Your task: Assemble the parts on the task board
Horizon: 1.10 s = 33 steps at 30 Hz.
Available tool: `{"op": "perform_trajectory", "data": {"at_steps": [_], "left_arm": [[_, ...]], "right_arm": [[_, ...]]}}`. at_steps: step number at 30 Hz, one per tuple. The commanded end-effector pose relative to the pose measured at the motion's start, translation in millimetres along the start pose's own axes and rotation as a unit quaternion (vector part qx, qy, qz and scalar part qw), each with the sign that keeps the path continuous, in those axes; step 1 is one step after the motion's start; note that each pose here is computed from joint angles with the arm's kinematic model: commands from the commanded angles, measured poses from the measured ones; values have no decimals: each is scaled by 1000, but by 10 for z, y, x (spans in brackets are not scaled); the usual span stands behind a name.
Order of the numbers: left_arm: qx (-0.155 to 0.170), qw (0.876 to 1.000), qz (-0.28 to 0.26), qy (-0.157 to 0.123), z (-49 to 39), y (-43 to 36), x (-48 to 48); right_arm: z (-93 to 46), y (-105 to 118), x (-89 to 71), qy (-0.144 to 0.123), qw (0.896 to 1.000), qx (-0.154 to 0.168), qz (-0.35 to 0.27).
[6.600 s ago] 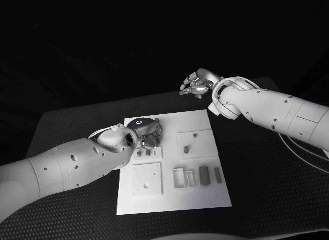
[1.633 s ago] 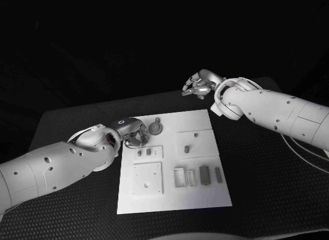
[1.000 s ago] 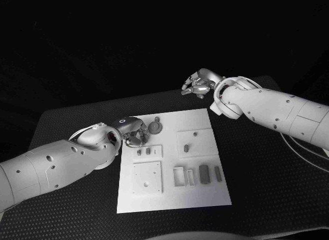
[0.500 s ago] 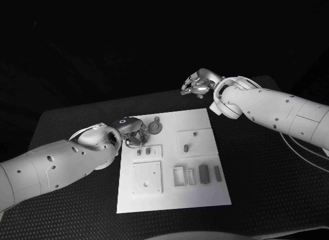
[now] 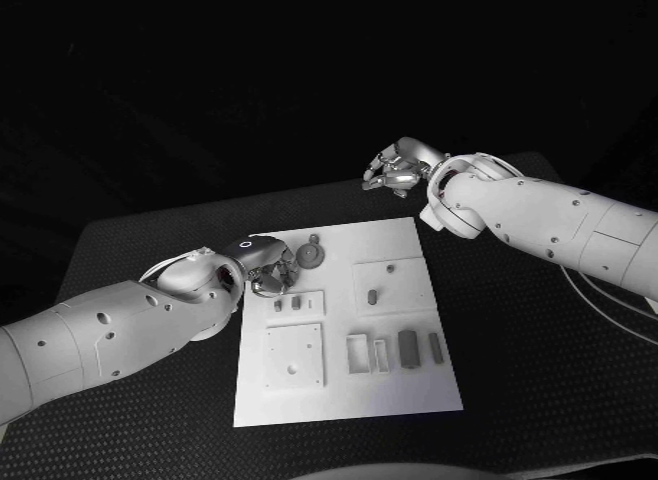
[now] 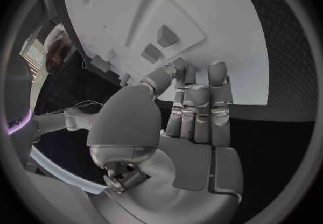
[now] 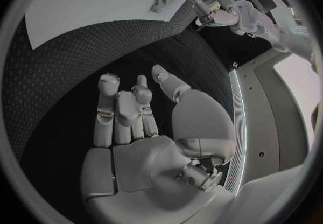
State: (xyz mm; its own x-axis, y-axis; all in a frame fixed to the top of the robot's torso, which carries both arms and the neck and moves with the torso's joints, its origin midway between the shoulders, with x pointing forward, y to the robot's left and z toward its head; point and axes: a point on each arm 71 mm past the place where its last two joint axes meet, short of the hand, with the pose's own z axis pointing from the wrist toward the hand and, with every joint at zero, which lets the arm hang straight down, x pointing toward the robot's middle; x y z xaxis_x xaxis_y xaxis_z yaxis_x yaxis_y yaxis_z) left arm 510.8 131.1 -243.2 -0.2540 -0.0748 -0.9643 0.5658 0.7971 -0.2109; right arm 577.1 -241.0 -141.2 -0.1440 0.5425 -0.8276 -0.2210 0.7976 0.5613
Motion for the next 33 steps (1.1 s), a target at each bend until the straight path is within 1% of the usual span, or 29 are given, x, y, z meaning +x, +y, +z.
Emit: {"op": "perform_trajectory", "data": {"at_steps": [1,8,13,16,22,25,33], "left_arm": [[-1,1000,-17,16,-15,-17,90],[-1,1000,-27,6,-18,-2,73],[-3,1000,-29,9,-22,7,77],[-9,999,-28,17,-25,23,87],[-15,999,-28,15,-31,51,85],[-22,999,-27,22,-34,72,93],[-26,999,-27,16,-49,105,83]], "right_arm": [[-2,6,7,5,1000,-4,0],[-1,5,7,5,1000,-4,0],[-2,-1,3,4,1000,-3,0],[-2,-1,3,5,1000,-3,0],[-3,-2,3,5,1000,-3,0],[-4,-2,2,5,1000,-3,0],[-4,-10,-1,5,1000,-2,-1]]}}
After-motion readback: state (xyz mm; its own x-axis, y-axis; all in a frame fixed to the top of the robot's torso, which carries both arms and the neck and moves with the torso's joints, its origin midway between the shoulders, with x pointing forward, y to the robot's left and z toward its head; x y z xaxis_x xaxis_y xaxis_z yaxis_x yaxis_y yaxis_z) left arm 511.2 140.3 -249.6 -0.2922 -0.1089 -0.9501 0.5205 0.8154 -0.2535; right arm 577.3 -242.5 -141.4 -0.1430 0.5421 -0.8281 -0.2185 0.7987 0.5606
